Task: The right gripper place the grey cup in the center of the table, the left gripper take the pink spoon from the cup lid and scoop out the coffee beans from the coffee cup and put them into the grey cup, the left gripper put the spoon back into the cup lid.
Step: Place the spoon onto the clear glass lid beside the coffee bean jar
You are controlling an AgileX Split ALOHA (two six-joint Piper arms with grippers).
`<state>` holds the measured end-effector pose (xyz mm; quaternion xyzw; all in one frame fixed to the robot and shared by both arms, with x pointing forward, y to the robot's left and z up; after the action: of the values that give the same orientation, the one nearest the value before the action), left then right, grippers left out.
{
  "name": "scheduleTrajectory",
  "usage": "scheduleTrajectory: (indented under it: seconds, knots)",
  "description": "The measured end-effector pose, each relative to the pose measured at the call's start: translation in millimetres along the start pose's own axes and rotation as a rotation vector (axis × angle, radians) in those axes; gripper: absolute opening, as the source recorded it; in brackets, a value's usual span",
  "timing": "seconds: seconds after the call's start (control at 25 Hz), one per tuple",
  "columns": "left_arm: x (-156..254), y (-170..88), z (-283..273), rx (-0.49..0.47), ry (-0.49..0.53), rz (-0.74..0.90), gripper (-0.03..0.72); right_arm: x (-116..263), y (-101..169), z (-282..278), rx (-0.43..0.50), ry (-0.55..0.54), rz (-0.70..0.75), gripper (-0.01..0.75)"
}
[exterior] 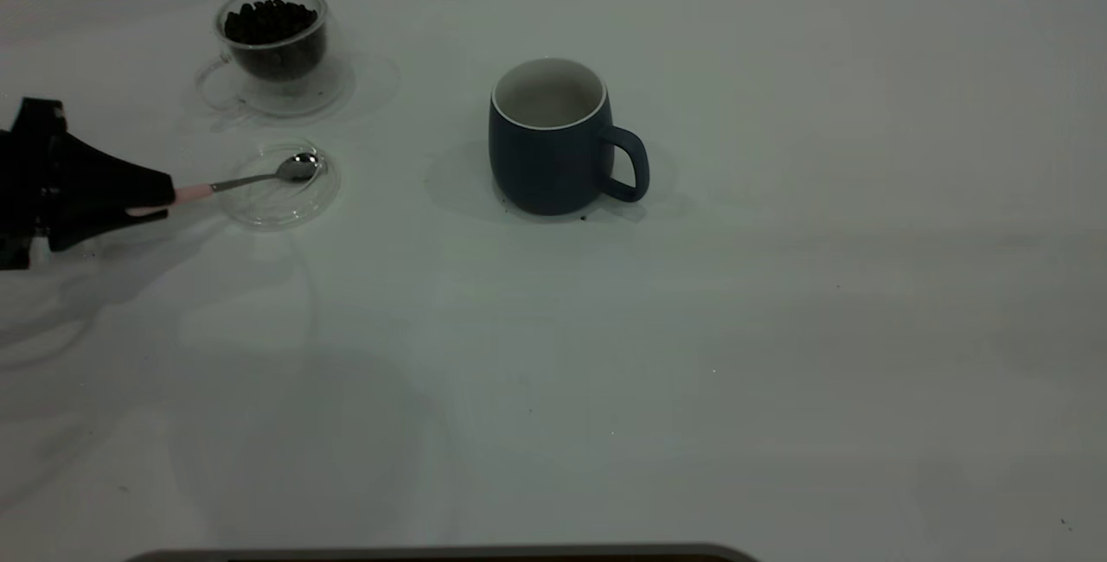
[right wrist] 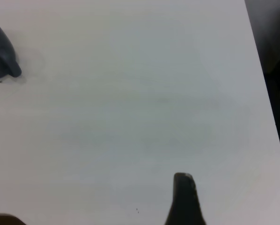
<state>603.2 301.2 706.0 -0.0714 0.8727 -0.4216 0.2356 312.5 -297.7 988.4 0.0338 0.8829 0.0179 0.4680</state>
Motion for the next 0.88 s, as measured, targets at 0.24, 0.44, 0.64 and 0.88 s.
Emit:
scheduleTrajectory:
  seconds: [0.24,0.44,0.64,0.88]
  knots:
    - [0.8,-1.2,7.5,0.001,-0.007,0.018,0.182,0.0,0.0,0.0,0.0,0.0,0.0,0.591]
    - [-0.5,-0.9,7.5,-0.001,-0.015,0.021,0.296,0.0,0.0,0.0,0.0,0.0,-0.001,0.591]
    - [-0.5,-0.9,7.5,-0.001,-0.015,0.022,0.39,0.0,0.0,0.0,0.0,0.0,-0.001,0.591]
    - [-0.8,0.5,7.1,-0.007,-0.017,0.02,0.433,0.0,0.0,0.0,0.0,0.0,-0.001,0.591]
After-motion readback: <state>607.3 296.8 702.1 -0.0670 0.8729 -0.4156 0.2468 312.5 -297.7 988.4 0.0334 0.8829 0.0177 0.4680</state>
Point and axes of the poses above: a point on each arm's last joint axis where the gripper is mounted, z pointing out along that axis toward the gripper, y along the wrist's bending axis when the last joint is at zero, x = y × z, the point moved 9 cm from there along z, pointing out along that axis toward the gripper, and after that the axes turned 6 degrees about z, right-handed, at the moved point
